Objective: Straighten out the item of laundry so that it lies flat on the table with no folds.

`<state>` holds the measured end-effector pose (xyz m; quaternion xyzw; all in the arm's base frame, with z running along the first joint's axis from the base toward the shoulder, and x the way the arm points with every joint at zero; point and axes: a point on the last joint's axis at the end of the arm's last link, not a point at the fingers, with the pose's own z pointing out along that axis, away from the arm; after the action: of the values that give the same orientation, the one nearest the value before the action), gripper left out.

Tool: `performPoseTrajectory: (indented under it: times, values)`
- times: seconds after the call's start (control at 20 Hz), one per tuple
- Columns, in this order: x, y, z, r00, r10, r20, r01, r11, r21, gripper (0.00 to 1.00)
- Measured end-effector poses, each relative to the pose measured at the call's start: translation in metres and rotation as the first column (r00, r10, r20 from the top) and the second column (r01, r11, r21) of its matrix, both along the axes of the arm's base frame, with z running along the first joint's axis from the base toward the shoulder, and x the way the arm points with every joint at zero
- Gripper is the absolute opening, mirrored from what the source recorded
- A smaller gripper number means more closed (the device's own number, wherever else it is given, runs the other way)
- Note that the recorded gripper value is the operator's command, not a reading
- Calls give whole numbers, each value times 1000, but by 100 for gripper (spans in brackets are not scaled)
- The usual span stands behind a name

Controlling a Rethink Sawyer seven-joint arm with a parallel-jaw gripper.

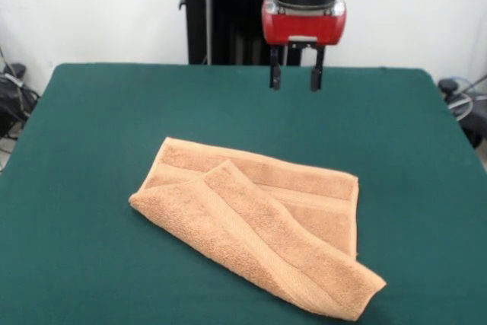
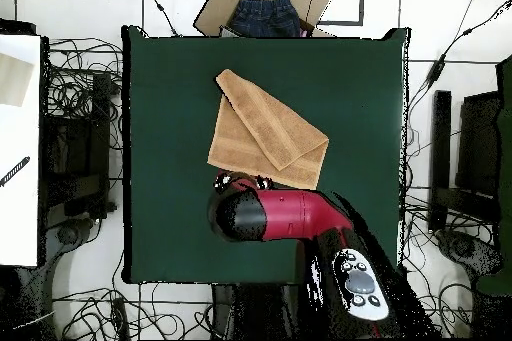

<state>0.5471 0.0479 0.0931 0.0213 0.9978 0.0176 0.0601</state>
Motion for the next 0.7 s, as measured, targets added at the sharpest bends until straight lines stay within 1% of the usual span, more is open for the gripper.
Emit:
performPoseTrajectory:
  times: [0.35,0.6,0.7]
  values:
    - [-18,15,-24,998,22,-59,-22,1000,0,100]
    - [-27,30,-37,995,47,-83,-46,999,7,100]
    - [-29,33,-39,995,53,-84,-53,999,5,100]
